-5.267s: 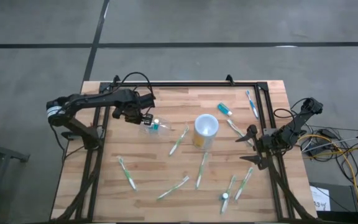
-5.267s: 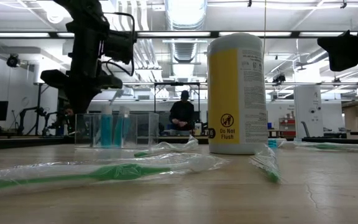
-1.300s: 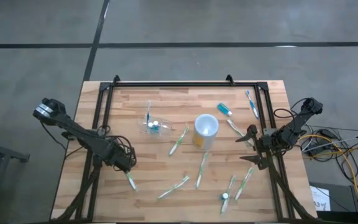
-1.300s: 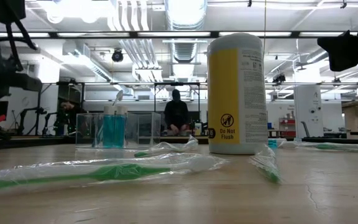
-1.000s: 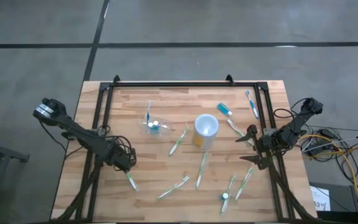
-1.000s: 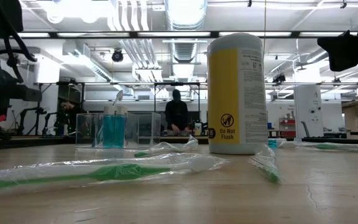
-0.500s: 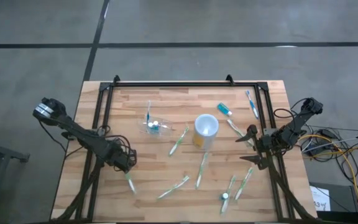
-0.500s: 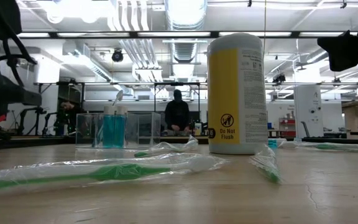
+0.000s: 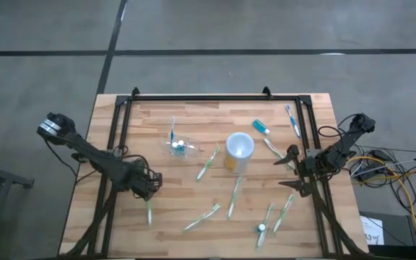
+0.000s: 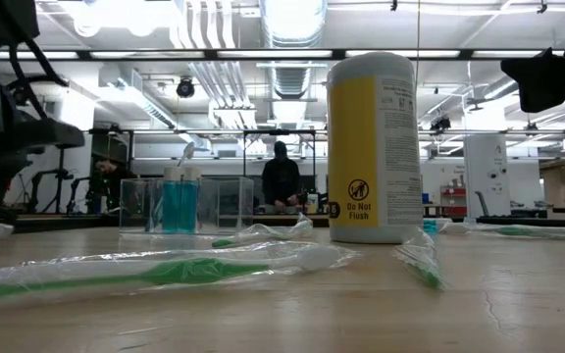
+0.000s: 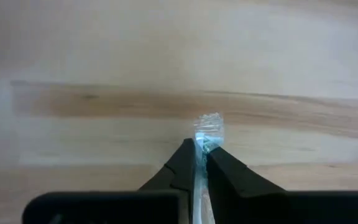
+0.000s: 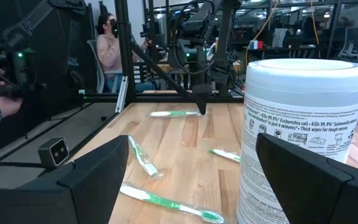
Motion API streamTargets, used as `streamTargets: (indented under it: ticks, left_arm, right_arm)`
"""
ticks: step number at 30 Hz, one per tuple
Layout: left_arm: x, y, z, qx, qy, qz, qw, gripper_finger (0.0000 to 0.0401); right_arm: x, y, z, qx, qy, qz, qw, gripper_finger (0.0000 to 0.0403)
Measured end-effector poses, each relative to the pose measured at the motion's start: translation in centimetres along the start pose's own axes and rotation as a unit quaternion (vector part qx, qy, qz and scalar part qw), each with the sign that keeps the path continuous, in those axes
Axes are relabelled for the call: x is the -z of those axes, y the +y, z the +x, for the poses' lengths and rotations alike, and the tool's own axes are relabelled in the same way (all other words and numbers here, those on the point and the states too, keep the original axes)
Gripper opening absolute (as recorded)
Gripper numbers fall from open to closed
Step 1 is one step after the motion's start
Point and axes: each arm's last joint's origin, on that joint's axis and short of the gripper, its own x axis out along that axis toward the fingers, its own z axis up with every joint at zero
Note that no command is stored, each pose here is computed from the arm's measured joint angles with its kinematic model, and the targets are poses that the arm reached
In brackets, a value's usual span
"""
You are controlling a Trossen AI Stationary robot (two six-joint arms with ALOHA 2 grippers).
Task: Pick & Place toothbrushing station
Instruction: Put the green toothbrush into the right section of the transparent organizer
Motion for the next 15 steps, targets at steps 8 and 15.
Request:
streamTargets:
  ticks: [8, 15]
  left_arm:
    - [-0.7, -0.5, -1.4, 0.101, -0.056, 0.030, 0.993, 0.0024]
    - [-1.3, -1.2, -3.1, 0.209, -0.131, 0.079, 0.966, 0.0025]
  right_arm:
    - [0.0, 0.0, 0.0, 0.000, 0.000, 0.000, 1.000, 0.0346]
    - [0.0, 0.0, 0.0, 0.000, 0.000, 0.000, 1.000, 0.0350]
